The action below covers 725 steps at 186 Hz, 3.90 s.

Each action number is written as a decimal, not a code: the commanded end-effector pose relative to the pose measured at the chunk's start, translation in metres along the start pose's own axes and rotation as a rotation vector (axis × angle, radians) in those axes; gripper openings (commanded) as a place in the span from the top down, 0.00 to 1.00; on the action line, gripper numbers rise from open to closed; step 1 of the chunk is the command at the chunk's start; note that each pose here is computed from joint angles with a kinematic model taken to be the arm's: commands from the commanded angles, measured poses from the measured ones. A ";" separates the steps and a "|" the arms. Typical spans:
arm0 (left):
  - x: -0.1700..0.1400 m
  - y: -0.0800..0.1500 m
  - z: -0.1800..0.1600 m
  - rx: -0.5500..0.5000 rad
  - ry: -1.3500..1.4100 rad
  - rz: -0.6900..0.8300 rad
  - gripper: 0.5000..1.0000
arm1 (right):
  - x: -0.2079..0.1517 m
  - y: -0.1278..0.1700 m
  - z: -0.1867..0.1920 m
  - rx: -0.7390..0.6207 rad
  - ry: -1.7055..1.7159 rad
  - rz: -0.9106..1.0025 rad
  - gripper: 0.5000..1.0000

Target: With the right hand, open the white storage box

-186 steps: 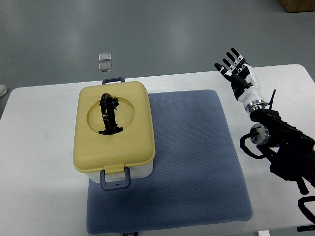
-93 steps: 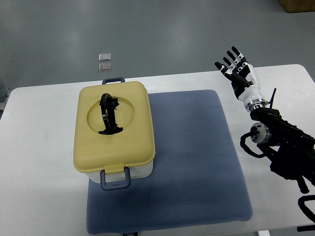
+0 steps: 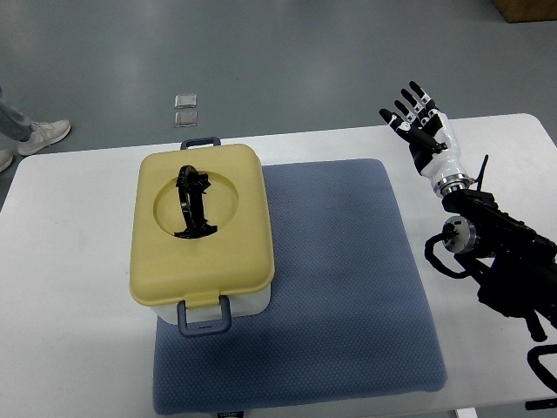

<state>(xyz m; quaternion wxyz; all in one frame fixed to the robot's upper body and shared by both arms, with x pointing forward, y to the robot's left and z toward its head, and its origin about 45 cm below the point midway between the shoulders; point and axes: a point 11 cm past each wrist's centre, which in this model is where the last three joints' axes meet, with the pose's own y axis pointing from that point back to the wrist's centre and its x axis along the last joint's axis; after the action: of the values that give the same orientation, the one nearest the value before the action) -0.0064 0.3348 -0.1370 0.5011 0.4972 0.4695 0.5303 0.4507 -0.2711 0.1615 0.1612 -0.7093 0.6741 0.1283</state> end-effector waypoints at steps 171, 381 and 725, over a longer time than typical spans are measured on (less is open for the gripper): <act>0.000 0.000 0.000 0.000 0.000 0.000 0.00 | -0.104 -0.050 -0.063 0.104 0.464 -0.419 0.15; 0.000 0.000 0.000 0.000 0.000 0.000 0.00 | -0.330 0.030 -0.086 0.492 1.660 -1.596 0.17; 0.000 0.000 0.000 0.000 0.000 -0.001 0.00 | -0.338 0.043 -0.057 0.465 1.757 -1.721 1.00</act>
<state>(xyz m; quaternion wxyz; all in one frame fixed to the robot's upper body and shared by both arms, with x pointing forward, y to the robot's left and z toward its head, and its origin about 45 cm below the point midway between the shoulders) -0.0064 0.3347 -0.1370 0.5012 0.4972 0.4696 0.5302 0.3855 0.0132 0.3454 -0.1897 -0.7203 -0.1217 -0.6560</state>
